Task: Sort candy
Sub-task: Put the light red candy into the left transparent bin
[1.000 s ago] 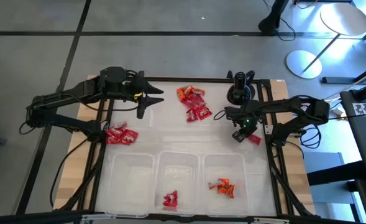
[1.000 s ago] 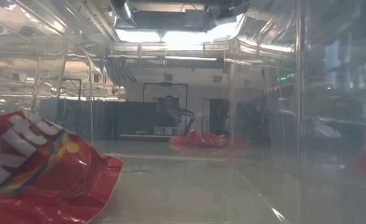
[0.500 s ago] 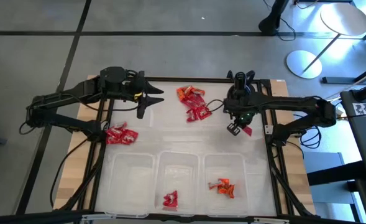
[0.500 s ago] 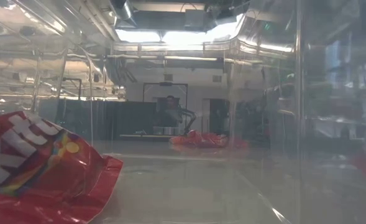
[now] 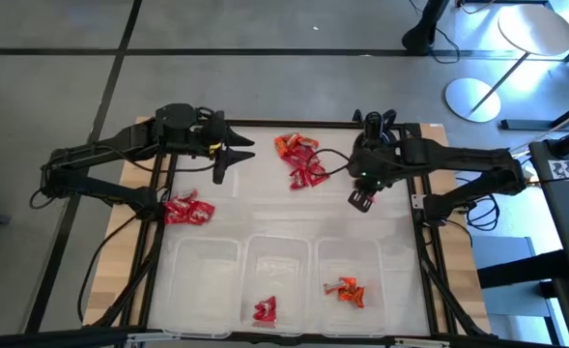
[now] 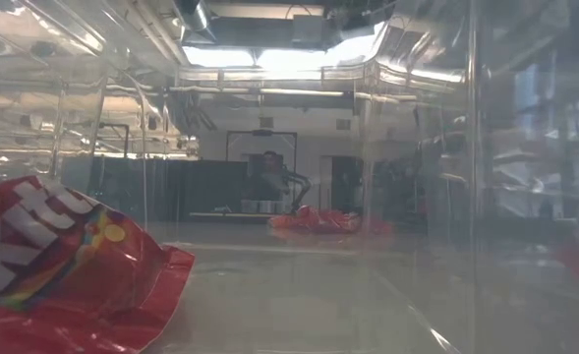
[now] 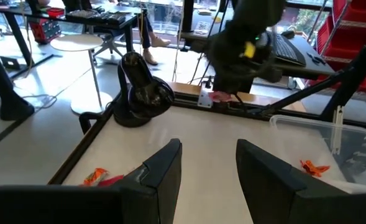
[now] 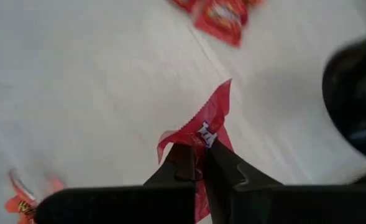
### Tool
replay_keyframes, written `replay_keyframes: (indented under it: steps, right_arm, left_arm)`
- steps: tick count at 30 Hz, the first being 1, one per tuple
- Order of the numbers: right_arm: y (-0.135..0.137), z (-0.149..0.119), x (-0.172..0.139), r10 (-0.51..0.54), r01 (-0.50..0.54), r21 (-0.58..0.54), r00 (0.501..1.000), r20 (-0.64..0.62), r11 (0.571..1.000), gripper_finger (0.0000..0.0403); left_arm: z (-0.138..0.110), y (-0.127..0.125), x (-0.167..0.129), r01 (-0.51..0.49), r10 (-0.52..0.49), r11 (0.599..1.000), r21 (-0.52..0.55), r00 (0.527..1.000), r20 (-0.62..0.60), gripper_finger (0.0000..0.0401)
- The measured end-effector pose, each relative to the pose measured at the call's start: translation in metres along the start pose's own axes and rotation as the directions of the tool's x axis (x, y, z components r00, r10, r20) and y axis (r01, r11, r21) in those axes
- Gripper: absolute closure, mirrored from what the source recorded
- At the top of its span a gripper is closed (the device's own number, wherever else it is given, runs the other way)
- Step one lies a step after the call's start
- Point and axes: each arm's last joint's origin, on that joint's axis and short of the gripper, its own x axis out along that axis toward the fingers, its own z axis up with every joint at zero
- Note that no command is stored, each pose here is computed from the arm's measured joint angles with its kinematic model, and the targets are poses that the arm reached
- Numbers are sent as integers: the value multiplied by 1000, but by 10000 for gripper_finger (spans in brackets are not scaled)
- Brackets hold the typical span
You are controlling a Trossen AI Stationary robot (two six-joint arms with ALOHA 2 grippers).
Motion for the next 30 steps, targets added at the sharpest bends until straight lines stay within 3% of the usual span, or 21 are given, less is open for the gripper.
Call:
replay_keyframes:
  steps: [10, 17, 25, 30]
  right_arm:
    - [30, 11, -9, 178, -153, -143, 966, 188, 978, 396]
    - [65, 20, -15, 343, -287, -204, 873, 346, 936, 396]
    - [123, 31, 16, 466, -379, -281, 795, 388, 882, 397]
    - [158, 40, 42, 533, -447, -291, 726, 434, 846, 397]
  left_arm:
    - [-5, -10, -2, 37, -41, 996, -75, 998, -55, 258]
    - [-11, -27, -2, 108, -114, 993, -55, 988, -106, 258]
    - [-24, -47, -12, 168, -194, 977, -129, 954, -228, 258]
    - [-25, -58, -26, 225, -250, 966, -125, 939, -238, 258]
